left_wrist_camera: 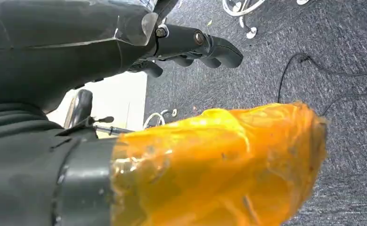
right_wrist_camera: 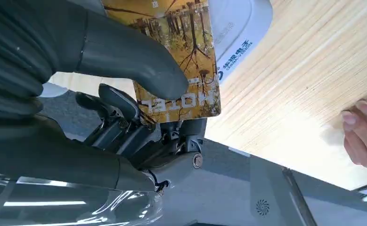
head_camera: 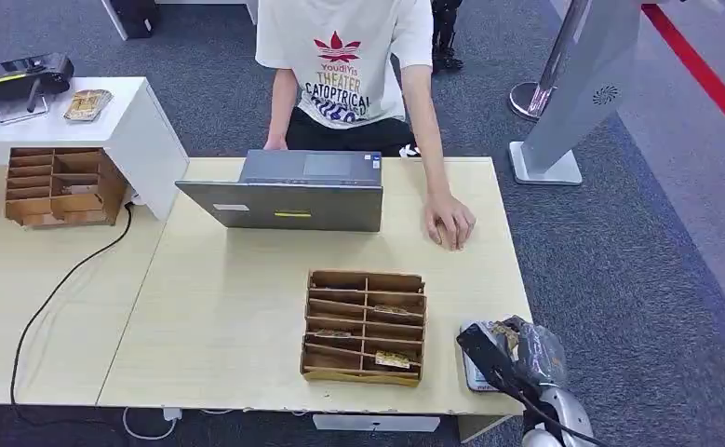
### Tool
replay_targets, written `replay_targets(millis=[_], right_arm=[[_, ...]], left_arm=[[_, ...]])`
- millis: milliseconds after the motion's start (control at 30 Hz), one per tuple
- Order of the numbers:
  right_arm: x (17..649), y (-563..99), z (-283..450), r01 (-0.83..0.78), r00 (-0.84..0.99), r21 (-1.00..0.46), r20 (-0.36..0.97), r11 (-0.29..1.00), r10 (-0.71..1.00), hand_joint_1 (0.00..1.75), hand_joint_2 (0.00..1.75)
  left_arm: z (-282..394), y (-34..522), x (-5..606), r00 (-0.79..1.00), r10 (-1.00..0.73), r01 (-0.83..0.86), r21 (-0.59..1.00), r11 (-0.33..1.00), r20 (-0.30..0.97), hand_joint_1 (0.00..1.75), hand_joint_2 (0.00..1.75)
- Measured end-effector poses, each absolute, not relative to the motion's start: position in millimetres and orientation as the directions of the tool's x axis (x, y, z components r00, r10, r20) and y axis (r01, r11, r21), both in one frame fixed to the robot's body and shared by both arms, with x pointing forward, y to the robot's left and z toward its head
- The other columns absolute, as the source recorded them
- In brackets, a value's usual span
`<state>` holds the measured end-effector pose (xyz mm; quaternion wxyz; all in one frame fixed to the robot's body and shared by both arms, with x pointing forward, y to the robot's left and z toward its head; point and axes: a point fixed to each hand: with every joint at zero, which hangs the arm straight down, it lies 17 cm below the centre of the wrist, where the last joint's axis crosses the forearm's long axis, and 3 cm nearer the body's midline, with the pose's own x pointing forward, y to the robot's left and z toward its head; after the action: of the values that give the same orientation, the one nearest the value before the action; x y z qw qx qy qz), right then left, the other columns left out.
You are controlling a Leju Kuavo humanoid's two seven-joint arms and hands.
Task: Pass the card to the sensor for recognition and then transmit it.
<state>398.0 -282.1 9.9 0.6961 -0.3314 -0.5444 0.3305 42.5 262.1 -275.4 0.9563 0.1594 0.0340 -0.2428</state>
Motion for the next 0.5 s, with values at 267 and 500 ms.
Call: replay_targets(millis=[267, 500], right_arm=[[398.0, -282.2, 9.9, -0.099, 0.189, -0.821, 0.539, 0.562, 0.821, 1.75, 1.75], [397.9, -282.7, 9.6, -0.099, 0.191, -0.823, 0.536, 0.559, 0.822, 1.75, 1.75]], left_arm=[[-275.4, 262.1, 42.5, 0.880, -0.454, 0.475, 0.288, 0.831, -0.142, 0.00, 0.00], [-275.5, 261.9, 42.3, 0.880, -0.454, 0.476, 0.287, 0.832, -0.142, 0.00, 0.00]])
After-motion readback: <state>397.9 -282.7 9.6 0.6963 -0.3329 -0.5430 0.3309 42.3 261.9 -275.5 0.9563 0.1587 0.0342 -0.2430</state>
